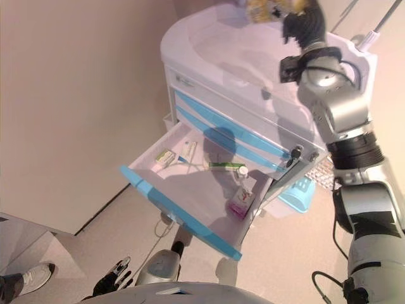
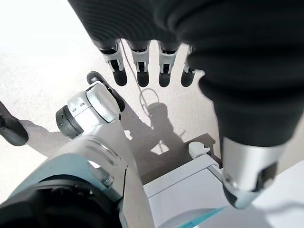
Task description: Open the drawer and pick up the medicine
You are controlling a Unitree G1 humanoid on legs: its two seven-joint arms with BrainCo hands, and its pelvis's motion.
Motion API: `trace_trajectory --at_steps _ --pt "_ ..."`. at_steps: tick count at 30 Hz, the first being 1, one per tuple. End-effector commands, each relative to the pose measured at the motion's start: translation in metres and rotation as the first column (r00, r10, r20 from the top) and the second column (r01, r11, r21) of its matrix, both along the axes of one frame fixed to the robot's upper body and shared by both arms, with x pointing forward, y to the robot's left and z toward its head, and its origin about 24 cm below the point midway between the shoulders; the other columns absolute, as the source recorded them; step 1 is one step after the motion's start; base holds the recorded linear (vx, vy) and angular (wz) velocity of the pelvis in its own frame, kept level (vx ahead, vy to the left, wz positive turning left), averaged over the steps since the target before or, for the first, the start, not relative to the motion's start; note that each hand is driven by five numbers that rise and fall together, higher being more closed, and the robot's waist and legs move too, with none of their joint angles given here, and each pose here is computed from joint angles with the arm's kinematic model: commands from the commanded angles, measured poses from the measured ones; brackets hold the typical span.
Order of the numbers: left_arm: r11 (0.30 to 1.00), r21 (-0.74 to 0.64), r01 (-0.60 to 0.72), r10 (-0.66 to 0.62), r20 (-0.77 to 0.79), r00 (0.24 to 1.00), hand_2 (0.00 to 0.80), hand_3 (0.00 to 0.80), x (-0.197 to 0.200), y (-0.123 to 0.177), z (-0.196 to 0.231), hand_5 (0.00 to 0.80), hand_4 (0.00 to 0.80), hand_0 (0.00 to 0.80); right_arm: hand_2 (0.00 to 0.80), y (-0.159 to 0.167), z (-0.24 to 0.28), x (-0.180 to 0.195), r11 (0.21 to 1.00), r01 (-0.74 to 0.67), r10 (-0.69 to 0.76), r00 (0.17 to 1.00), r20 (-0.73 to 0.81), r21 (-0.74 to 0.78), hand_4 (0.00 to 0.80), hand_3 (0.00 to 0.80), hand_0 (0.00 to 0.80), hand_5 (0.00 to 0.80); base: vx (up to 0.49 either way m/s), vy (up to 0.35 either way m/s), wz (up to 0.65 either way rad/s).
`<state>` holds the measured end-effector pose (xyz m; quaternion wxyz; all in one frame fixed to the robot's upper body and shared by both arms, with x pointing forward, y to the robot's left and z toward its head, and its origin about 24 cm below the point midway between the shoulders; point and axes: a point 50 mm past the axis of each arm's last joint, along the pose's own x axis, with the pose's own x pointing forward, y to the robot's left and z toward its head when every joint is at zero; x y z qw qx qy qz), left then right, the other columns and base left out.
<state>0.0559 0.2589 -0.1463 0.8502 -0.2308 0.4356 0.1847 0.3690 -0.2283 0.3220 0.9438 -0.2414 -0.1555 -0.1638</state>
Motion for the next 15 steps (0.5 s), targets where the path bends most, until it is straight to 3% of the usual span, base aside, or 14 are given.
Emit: trace_trajectory --at_steps 1,7,11,15 --pt "0.999 0.038 0.031 -0.029 -0.052 0.998 0.0 0.0 -0.009 0.015 0.002 0.0 0.0 0.0 0.8 -0.018 0.052 -0.009 0.965 0.136 -0.128 0.991 0.049 -0.223 0.8 0.8 0.8 0.8 0.0 0.0 0.0" --pt "0.998 0.059 0.03 -0.027 -0.059 0.998 0.0 0.0 -0.005 0.026 0.007 0.0 0.0 0.0 0.8 -0.035 0.053 0.002 0.849 0.16 -0.27 0.95 -0.154 -0.504 0.8 0.8 0.8 0.8 0.0 0.0 0.0" --pt "0.997 0.066 0.025 -0.022 -0.056 0.998 0.0 0.0 -0.001 0.032 0.01 0.0 0.0 0.0 0.8 -0.04 0.048 0.005 0.795 0.098 -0.306 0.917 -0.256 -0.598 0.8 0.8 0.8 0.8 -0.01 -0.005 0.02" --pt "0.997 0.069 0.029 -0.026 -0.048 0.999 0.0 0.0 0.002 0.035 0.013 0.0 0.0 0.0 0.8 -0.043 0.035 0.01 0.8 0.028 -0.294 0.889 -0.351 -0.599 0.8 0.8 0.8 0.8 -0.019 -0.007 0.04"
